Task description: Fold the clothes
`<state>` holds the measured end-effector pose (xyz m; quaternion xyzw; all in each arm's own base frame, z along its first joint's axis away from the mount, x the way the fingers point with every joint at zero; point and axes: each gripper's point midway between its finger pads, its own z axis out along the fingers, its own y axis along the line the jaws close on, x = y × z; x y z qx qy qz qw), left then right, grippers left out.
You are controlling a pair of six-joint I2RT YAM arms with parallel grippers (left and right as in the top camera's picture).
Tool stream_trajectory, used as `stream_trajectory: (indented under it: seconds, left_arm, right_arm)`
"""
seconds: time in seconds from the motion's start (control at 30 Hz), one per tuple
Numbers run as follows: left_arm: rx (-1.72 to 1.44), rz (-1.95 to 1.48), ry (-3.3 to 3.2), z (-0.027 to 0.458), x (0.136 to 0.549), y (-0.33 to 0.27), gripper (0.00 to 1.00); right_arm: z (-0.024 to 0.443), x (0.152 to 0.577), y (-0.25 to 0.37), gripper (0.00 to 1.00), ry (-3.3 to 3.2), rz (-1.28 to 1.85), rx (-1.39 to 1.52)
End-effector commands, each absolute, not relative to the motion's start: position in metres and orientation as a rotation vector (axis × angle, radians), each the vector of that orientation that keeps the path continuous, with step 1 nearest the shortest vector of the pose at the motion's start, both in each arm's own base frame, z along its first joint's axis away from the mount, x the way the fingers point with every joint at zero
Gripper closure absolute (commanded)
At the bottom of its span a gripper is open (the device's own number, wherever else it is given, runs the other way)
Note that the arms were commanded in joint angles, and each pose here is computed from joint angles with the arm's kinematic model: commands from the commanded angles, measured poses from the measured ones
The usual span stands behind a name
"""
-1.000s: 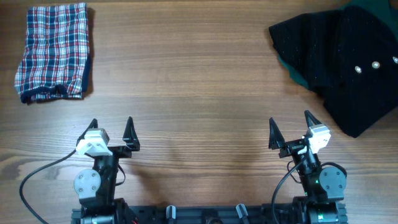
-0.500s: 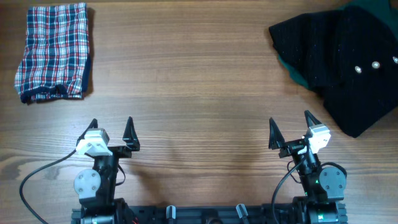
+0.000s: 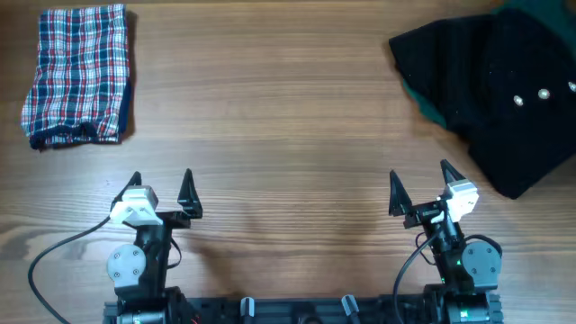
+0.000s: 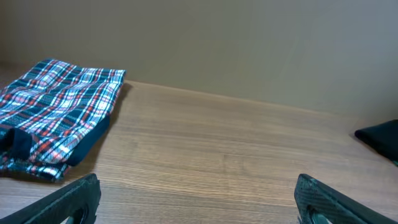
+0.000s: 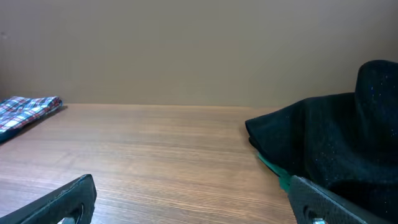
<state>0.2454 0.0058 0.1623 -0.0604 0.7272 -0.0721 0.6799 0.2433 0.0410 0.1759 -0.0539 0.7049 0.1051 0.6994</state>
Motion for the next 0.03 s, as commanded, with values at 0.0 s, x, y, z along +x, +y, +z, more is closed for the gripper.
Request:
stream_trajectory:
  seconds: [0.0]
  left_arm:
    - [-0.147,-0.164,1.628,0.1607,0.2454,0.0066,0.00]
  right_arm:
    - [0.1789,0.2419,0.0433,0.00,1.552,0.229,-0.146]
